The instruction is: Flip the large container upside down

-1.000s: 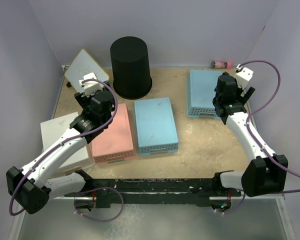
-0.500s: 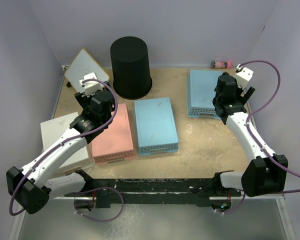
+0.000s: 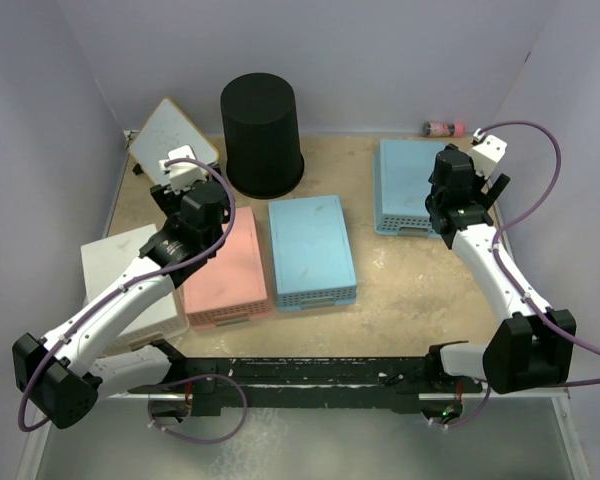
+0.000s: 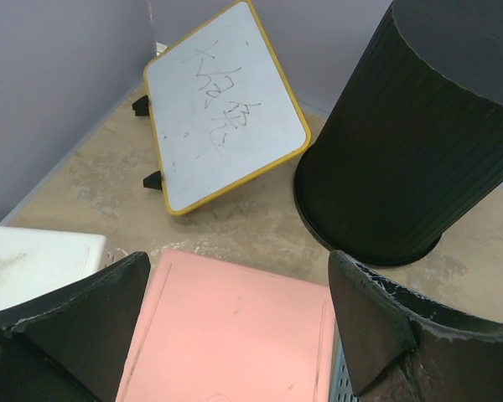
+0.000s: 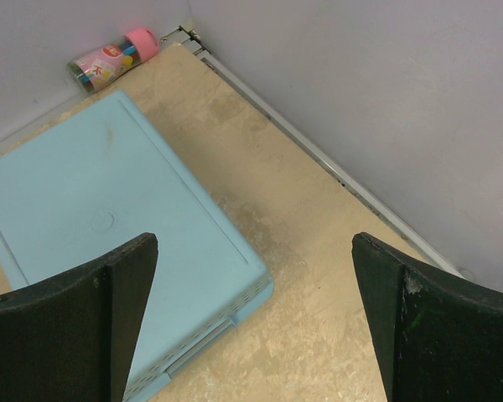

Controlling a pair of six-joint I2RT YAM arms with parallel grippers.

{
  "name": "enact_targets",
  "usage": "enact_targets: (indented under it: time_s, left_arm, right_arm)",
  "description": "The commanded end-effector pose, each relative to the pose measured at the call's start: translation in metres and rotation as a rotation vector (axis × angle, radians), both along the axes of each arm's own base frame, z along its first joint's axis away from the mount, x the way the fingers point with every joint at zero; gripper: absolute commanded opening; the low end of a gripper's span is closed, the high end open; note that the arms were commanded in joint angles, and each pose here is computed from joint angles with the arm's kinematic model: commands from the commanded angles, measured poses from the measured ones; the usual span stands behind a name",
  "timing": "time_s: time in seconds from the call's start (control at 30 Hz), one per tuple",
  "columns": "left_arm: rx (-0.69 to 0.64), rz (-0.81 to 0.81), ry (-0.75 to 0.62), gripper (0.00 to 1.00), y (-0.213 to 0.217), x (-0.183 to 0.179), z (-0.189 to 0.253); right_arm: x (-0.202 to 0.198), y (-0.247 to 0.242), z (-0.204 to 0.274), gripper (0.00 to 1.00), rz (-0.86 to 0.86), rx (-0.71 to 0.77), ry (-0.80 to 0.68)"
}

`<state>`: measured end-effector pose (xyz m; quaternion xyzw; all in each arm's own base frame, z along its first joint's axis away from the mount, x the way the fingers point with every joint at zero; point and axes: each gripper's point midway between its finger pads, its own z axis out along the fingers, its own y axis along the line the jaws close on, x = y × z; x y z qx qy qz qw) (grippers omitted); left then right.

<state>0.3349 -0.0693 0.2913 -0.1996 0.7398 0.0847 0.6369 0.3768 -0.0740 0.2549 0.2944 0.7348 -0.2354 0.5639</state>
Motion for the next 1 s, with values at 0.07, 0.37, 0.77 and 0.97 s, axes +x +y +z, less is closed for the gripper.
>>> enact_targets:
  time_s: [0.07,0.37,0.77,0.97]
  left_arm:
    - [-0.023,-0.020,-0.051,0.84,-0.0025,-0.0007,0.0146]
    - [-0.030,-0.071,-0.046,0.84,-0.0107,0.0011,0.0145]
    - [-0.028,-0.072,-0.042,0.84,-0.0106,0.0007,0.0134]
    - [-0.028,-0.069,-0.040,0.84,-0.0103,0.0008,0.0118]
  right_arm:
    - [-0.0003,-0.0041,0.0118,1.00,-0.037,0.009,-0.058]
    - [0.0010,-0.0038,0.0116,1.00,-0.037,0.010,-0.052]
    - [0.0000,-0.0042,0.0087,1.00,-0.039,0.009,-0.047]
    - [-0.0002,-0.0042,0.0086,1.00,-0.039,0.010,-0.048]
